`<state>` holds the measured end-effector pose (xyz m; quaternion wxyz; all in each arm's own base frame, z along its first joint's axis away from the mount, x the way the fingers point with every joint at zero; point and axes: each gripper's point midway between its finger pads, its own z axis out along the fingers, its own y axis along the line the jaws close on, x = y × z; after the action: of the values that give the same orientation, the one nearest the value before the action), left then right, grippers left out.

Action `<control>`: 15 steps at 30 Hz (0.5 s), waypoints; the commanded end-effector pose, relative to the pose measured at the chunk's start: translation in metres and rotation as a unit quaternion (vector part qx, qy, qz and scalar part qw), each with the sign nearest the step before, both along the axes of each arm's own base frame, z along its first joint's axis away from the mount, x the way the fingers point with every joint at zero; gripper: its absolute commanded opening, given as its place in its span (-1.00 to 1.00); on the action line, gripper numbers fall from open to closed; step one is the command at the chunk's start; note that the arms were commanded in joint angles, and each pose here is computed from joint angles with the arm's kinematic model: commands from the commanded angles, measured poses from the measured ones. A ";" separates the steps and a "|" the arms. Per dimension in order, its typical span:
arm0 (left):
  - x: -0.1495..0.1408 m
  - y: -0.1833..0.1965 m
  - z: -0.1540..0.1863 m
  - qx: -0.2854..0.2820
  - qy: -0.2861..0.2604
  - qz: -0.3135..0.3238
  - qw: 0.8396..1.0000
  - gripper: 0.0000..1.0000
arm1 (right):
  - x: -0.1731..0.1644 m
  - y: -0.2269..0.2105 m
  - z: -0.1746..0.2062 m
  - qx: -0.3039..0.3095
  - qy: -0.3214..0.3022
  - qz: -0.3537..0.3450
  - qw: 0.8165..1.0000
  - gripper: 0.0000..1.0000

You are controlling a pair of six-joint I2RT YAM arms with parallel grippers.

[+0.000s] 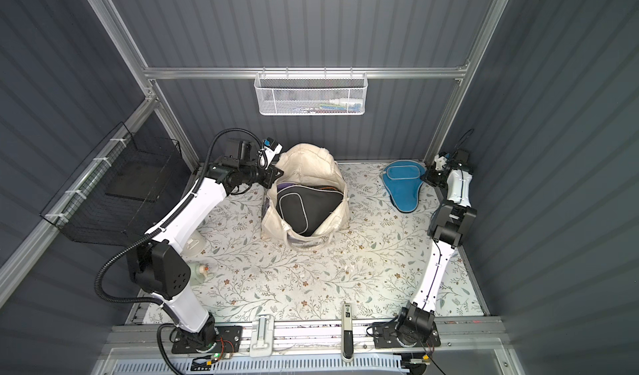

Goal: Remove the ping pong set from the canvas bag
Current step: Place the ping pong set at the corner of the board.

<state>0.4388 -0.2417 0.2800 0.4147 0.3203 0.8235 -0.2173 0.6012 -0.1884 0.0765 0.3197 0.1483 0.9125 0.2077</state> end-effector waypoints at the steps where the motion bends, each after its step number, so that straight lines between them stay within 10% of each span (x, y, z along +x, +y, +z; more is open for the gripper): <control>1: -0.015 -0.012 0.037 -0.029 -0.046 -0.045 0.998 -1.00 | 0.009 -0.006 0.008 -0.025 -0.027 0.008 0.999 -0.29; 15: -0.022 -0.006 0.061 -0.032 -0.081 -0.030 0.996 -1.00 | -0.028 0.040 0.115 -0.100 -0.093 0.029 0.990 0.98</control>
<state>0.4308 -0.2384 0.2881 0.4203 0.3231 0.8203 -0.2146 0.5720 -0.1756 0.1459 0.3664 0.1181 0.9093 0.1579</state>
